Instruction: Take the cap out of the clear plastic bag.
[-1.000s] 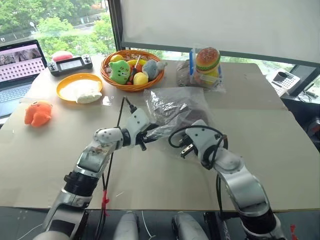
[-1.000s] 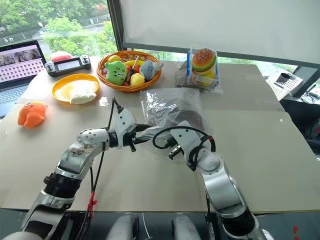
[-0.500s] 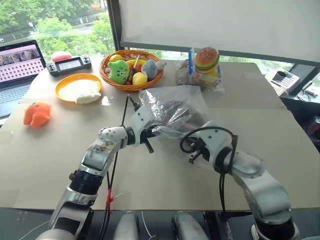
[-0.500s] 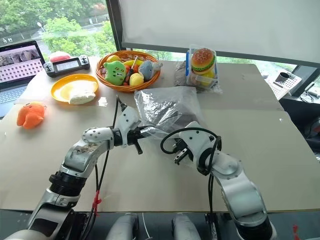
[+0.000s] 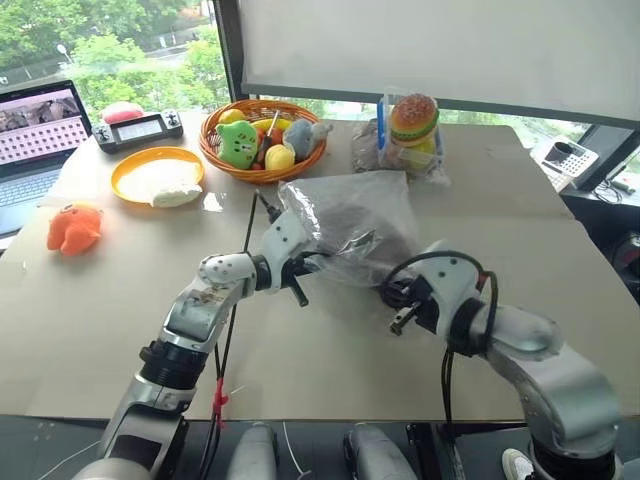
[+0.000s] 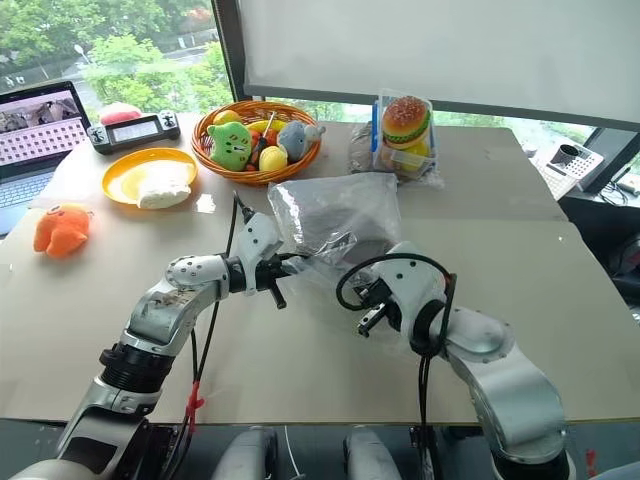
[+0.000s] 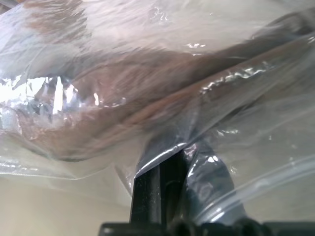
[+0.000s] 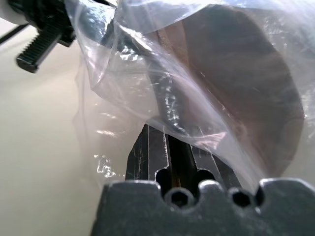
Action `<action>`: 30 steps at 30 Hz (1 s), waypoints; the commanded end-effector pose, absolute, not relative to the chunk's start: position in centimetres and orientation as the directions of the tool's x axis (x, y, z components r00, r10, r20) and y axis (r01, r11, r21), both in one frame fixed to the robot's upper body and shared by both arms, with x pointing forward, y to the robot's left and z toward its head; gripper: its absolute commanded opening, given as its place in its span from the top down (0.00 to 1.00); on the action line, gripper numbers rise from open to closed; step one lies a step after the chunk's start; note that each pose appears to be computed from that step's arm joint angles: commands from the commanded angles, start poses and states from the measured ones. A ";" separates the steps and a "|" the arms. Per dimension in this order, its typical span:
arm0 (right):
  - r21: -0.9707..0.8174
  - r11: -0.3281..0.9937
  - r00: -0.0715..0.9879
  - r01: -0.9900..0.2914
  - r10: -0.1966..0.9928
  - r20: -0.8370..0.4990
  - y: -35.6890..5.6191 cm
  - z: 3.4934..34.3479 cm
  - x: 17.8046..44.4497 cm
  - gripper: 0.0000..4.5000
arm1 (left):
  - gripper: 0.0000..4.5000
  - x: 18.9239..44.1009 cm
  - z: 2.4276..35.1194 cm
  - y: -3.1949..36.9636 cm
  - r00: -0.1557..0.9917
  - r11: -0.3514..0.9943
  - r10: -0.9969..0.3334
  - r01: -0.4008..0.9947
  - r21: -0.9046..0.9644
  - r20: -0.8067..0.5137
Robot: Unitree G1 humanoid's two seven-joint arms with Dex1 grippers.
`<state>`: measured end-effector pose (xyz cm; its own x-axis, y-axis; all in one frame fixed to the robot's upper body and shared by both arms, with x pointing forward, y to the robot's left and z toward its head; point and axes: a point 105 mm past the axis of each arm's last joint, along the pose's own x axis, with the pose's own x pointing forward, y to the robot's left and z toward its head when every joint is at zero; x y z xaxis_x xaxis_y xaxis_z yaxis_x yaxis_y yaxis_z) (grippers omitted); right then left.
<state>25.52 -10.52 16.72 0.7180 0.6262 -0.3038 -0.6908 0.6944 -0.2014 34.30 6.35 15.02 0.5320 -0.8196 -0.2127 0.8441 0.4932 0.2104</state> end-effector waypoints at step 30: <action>-0.662 0.627 0.879 -0.410 0.078 -0.471 -21.8 14.2 30.4 1.00 | 0.98 33.3 15.5 6.3 0.556 0.515 -0.803 0.829 0.220 -0.214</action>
